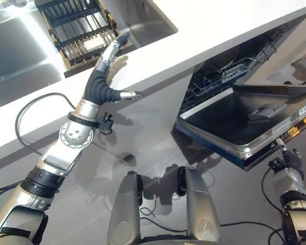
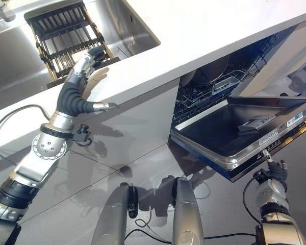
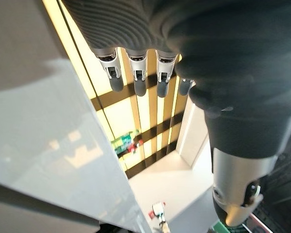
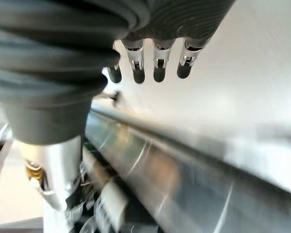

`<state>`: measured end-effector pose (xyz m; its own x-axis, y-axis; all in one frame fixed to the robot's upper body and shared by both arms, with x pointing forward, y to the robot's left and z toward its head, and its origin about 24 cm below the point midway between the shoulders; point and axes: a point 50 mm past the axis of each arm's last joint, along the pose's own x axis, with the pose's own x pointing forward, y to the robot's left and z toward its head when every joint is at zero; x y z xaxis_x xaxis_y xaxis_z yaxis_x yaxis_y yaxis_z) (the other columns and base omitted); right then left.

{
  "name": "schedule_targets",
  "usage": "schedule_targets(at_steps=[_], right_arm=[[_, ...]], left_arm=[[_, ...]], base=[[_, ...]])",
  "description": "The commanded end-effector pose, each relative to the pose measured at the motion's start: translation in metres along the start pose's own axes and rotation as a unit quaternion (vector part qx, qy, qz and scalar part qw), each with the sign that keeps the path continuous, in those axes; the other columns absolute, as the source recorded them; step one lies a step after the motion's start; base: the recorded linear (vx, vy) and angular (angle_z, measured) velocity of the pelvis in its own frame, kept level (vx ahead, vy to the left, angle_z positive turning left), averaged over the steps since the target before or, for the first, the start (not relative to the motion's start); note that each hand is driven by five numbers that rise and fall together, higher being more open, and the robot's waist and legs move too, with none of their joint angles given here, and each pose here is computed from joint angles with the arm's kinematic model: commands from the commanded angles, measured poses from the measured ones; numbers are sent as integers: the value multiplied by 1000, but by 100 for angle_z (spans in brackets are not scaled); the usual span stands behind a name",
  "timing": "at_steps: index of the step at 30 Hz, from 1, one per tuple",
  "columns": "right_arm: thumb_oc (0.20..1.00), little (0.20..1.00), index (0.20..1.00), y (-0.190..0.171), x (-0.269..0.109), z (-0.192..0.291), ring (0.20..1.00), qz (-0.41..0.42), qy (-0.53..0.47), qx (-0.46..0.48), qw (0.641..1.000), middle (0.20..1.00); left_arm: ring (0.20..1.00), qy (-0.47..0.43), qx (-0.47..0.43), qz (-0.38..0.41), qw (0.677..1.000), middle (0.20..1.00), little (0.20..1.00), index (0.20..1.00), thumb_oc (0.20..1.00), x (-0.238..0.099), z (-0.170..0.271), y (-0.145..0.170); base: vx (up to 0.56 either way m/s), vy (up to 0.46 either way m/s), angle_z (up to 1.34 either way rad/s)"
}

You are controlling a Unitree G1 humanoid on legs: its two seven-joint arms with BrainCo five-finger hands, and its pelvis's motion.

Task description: Pick up plates and place into dishwasher.

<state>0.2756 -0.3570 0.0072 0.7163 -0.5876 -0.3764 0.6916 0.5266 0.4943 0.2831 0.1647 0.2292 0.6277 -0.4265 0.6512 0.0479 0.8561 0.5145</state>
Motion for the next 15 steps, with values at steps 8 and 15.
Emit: schedule_targets(at_steps=[8, 15], right_arm=[[1000, 1000, 1000, 115, -12, 5, 1000, 351, 23, 162, 922, 1000], [1000, 1000, 1000, 198, -45, 51, 1000, 510, -42, 165, 843, 1000]], left_arm=[[1000, -34, -56, -22, 998, 1000, 1000, 1000, 1000, 10, 7, -7], [1000, -31, -59, -24, 998, 1000, 1000, 1000, 1000, 1, 3, -2]], base=[[-17, -31, -9], [-6, -27, -17]])
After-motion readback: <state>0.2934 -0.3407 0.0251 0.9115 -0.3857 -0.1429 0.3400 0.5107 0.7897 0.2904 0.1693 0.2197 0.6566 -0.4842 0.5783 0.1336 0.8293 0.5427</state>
